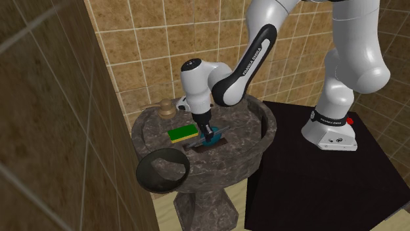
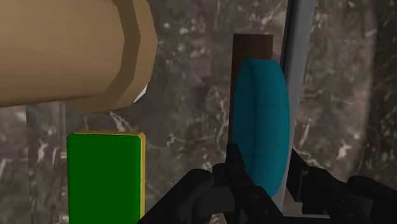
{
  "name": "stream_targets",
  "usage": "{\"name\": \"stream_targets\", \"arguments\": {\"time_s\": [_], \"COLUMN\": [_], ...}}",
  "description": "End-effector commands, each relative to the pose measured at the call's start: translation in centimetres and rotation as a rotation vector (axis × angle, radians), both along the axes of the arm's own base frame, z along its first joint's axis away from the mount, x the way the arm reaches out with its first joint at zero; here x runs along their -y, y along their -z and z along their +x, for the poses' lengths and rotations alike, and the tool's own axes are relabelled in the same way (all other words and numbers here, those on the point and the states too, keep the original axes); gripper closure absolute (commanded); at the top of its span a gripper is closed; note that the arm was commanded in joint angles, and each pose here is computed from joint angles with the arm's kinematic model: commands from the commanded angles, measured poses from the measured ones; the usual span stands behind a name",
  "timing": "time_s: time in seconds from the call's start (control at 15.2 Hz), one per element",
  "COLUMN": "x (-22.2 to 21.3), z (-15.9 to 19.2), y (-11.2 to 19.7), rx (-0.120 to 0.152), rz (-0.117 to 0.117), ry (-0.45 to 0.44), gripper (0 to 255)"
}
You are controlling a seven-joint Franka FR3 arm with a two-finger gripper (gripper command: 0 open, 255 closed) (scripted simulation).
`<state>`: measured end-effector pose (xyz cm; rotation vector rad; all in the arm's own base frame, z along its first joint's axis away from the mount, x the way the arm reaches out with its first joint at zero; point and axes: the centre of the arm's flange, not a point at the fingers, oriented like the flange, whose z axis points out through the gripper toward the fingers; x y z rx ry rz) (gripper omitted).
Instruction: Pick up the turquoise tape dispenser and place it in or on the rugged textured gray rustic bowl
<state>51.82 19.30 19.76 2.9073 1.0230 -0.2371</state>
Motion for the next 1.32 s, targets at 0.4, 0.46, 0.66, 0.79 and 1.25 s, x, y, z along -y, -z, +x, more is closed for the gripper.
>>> {"name": "stream_targets", "arguments": {"time_s": [0.4, 0.46, 0.66, 0.79, 1.25], "x": [-0.1, -0.1, -0.1, -0.1, -0.1], "z": [0.1, 0.1, 0.1, 0.1, 0.1], "y": [-4.2, -4.7, -6.3, -7.4, -11.1], "rx": [0.0, 0.0, 0.0, 0.0, 0.0], "rz": [0.0, 0.0, 0.0, 0.0, 0.0], "ry": [0.0, 0.0, 0.0, 0.0, 0.0], "gripper": [255, 255, 255, 255, 255]}}
